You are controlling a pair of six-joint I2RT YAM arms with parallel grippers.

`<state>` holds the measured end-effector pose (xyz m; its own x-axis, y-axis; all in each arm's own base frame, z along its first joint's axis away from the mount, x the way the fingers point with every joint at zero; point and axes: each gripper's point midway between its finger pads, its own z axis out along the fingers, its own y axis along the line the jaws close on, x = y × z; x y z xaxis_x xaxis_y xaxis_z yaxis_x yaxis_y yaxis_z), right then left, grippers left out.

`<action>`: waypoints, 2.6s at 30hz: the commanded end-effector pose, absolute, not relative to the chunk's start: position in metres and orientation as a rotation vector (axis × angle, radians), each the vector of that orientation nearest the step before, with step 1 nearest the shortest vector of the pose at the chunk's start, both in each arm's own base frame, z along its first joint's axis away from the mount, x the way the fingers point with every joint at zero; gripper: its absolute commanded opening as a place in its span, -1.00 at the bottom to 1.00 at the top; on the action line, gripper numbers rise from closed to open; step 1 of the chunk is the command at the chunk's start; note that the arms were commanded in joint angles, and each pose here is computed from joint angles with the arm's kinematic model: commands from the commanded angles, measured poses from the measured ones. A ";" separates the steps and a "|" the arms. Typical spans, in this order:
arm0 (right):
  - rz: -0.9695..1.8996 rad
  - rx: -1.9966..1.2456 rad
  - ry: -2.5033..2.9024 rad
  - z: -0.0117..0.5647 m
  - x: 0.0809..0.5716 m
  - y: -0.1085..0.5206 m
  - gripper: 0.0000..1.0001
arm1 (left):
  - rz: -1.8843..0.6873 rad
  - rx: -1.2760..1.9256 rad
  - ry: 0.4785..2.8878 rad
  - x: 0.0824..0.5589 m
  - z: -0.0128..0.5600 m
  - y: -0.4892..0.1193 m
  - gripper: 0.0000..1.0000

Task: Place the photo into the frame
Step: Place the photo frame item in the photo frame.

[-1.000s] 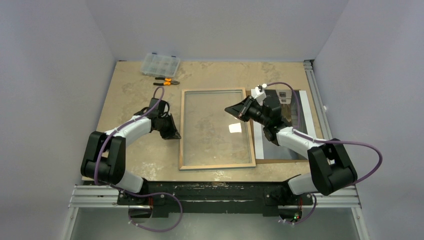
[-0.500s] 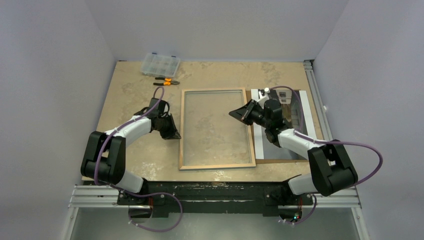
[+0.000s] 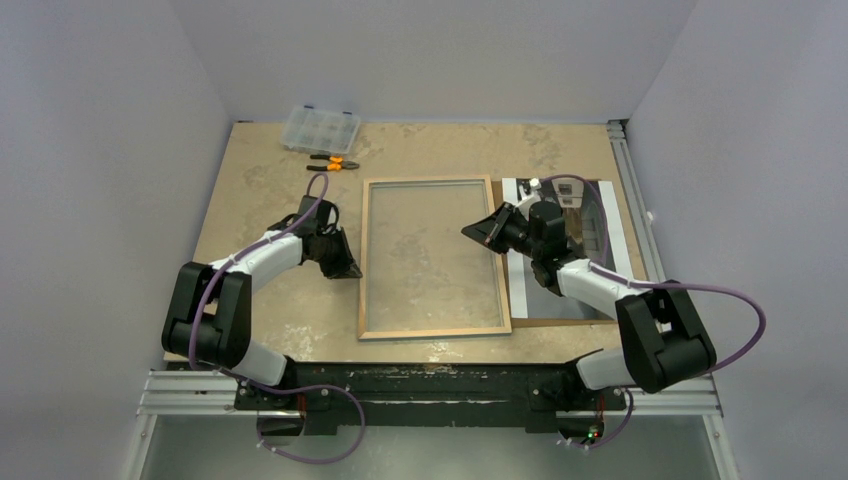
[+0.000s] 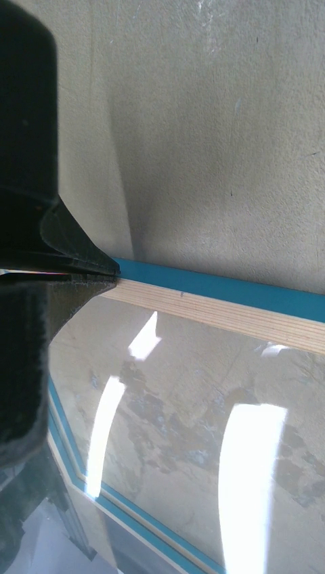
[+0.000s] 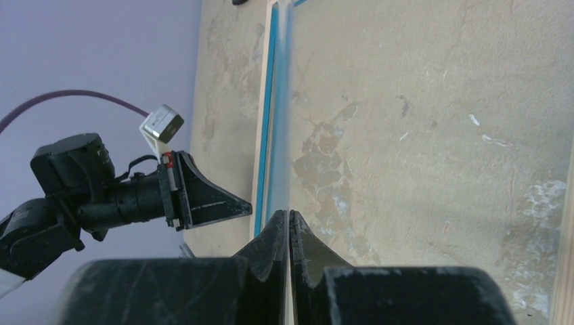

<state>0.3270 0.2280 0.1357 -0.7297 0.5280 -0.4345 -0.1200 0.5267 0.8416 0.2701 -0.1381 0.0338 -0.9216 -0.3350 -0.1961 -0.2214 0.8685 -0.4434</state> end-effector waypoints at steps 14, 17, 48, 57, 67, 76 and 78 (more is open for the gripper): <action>1.217 0.215 2.191 0.113 0.323 0.238 -0.94 | -0.523 -0.408 2.860 0.256 0.006 -0.131 -1.00; 1.214 0.206 2.196 0.114 0.323 0.238 -0.72 | -0.524 -0.408 2.860 0.256 0.006 -0.131 -1.00; 0.790 0.224 2.404 0.085 0.340 0.201 0.75 | -0.522 -0.409 2.860 0.256 0.006 -0.131 -1.00; 0.682 0.250 2.431 0.079 0.341 0.188 0.79 | -0.524 -0.409 2.861 0.256 0.006 -0.131 -1.00; 0.592 0.261 2.381 0.094 0.343 0.173 0.83 | -0.523 -0.408 2.861 0.256 0.006 -0.131 -1.00; 0.521 0.266 2.362 0.100 0.346 0.157 0.84 | -0.524 -0.406 2.853 0.256 0.008 -0.131 -1.00; 0.535 0.294 2.373 0.095 0.346 0.148 0.84 | -0.525 -0.396 2.841 0.257 0.011 -0.130 -1.00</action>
<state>0.3333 0.1635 0.0800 -0.7795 0.3271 -0.5343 0.0617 0.8888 0.4541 0.2712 -0.1421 0.0338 -0.9255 -0.3315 -0.1833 -0.2163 0.8597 -0.4626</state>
